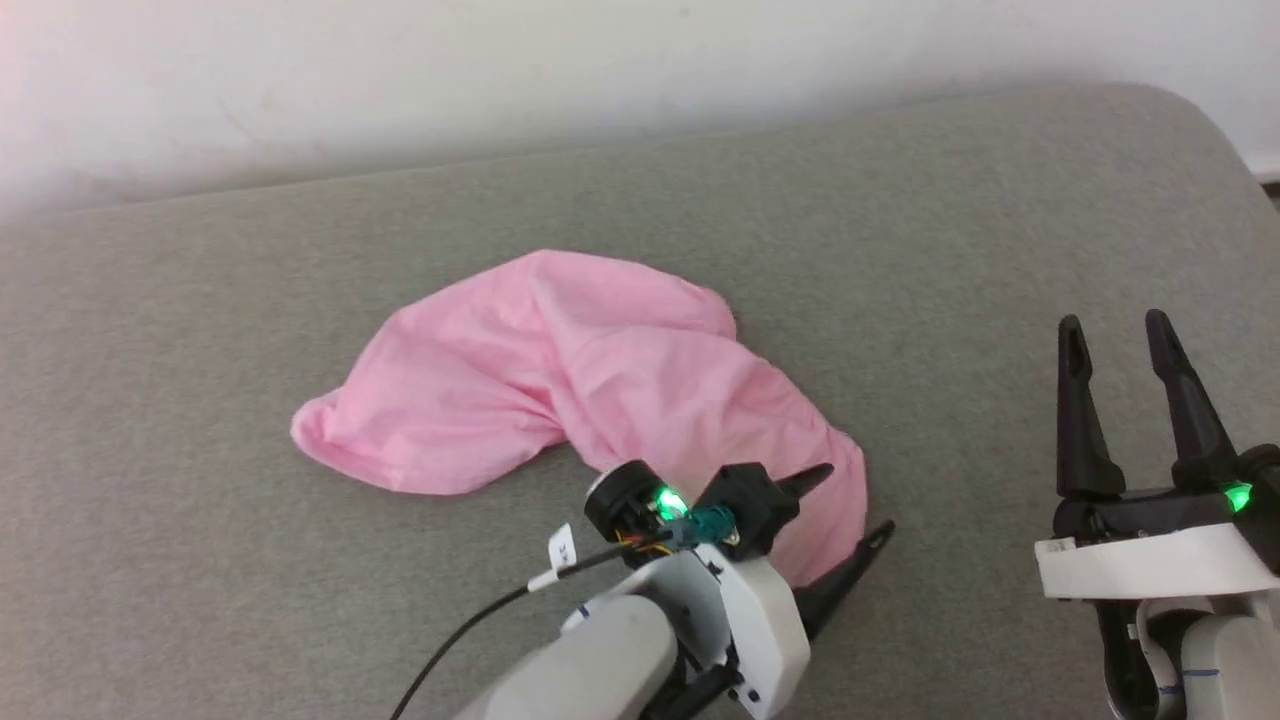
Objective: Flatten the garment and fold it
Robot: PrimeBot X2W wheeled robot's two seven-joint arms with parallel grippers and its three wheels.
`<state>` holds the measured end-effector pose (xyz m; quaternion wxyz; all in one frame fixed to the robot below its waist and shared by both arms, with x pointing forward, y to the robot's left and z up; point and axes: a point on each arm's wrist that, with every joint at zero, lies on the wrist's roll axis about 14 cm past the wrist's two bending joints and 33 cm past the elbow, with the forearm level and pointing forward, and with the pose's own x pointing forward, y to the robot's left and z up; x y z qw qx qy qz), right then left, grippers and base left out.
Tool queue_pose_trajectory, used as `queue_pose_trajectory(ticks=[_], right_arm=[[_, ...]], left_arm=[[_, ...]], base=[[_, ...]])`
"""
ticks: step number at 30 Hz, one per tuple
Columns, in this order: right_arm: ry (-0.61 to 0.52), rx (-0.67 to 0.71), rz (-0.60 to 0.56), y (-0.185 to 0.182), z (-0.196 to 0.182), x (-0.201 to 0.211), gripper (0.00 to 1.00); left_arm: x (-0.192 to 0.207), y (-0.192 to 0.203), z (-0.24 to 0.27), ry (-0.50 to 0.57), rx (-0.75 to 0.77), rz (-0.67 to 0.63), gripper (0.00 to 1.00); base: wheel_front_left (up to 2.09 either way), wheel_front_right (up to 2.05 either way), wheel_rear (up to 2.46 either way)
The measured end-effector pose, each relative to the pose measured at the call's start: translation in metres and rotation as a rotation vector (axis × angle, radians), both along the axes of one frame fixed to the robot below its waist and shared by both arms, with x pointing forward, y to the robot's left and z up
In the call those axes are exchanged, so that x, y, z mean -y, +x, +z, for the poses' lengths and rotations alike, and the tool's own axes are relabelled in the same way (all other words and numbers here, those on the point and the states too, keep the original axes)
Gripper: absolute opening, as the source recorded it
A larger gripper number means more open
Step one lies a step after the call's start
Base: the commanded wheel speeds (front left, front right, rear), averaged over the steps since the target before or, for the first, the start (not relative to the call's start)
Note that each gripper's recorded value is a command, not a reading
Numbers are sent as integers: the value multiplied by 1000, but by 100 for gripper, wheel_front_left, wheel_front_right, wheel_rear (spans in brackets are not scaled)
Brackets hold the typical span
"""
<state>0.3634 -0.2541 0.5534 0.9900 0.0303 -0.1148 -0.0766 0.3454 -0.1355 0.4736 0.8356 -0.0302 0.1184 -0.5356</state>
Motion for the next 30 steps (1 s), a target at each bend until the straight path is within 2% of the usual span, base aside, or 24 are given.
queue_pose_trajectory(ticks=[4, 8, 13, 17, 21, 24, 27, 30], right_arm=[[-2, -12, -14, 0, -4, 5, 100], [4, -25, 13, 4, -9, -4, 100], [9, -48, 61, 8, -17, -20, 100], [17, -61, 106, 11, -23, -34, 100], [29, -90, 145, 13, -33, -47, 100], [31, -118, 172, 15, -42, -56, 100], [35, -162, 196, 16, -55, -64, 100], [33, -214, 217, 17, -67, -71, 100]], left_arm=[[0, 4, 3, -51, 16, 16, 100], [-29, 46, 30, -134, 118, 164, 100], [-107, 98, 71, -155, 305, 415, 100], [-185, 113, 100, -121, 445, 634, 100], [-259, 98, 107, -113, 466, 868, 100], [-296, 74, 102, -103, 458, 995, 100], [-312, 47, 84, -50, 435, 1049, 100], [-310, 25, 69, -36, 392, 1078, 100]], base=[[0, 0, 0], [0, 0, 0], [0, 0, 0], [0, 0, 0], [0, 0, 0], [0, 0, 0], [0, 0, 0], [0, 0, 0]])
